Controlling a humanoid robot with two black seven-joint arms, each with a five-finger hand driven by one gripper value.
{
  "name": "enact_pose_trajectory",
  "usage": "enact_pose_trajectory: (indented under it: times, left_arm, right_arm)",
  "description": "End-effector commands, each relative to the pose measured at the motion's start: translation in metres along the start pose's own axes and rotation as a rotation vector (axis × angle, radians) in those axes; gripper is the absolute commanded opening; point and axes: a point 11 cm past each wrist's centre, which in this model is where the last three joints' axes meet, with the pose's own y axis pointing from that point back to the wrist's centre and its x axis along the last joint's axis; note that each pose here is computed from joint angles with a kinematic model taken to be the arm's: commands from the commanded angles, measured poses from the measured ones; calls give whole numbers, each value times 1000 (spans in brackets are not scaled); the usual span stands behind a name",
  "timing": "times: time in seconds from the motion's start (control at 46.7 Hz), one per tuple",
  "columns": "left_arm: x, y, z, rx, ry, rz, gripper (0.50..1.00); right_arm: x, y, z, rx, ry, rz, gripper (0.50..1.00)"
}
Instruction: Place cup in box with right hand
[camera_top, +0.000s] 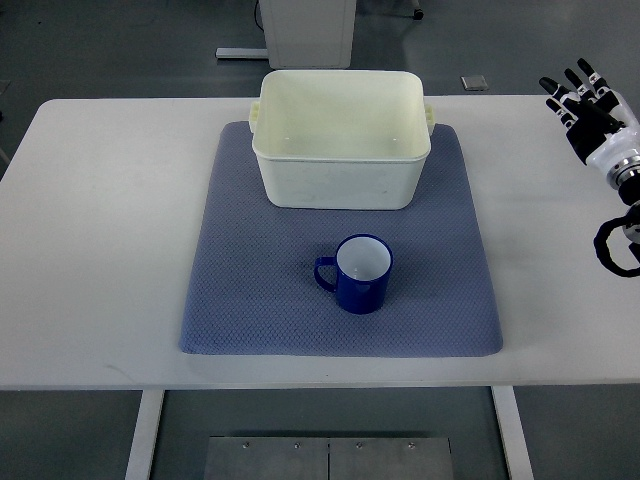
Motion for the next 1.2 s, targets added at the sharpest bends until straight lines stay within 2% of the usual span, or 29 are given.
enact_pose_trajectory:
  times: [0.0, 0.364, 0.535, 0.771, 0.963, 1.177]
  left_arm:
    - [0, 0, 0, -1, 0, 0, 1000]
    - [-1, 0, 3, -7, -3, -8, 1000]
    - [-1, 0, -9, 13, -1, -7, 1000]
    - [-1, 0, -9, 13, -1, -7, 1000]
    - [-1, 0, -9, 13, -1, -7, 1000]
    - [-1, 0, -9, 13, -1, -7, 1000]
  right_arm:
    - [-1, -1, -2, 4, 1, -2, 1000]
    - [-3, -3, -6, 11, 2, -6, 1000]
    - [-4, -2, -2, 3, 1, -9, 1000]
    - [-3, -1, 4, -7, -2, -3, 1000]
    - [-20, -2, 29, -47, -14, -29, 1000]
    - [-22, -1, 36, -59, -12, -31, 1000]
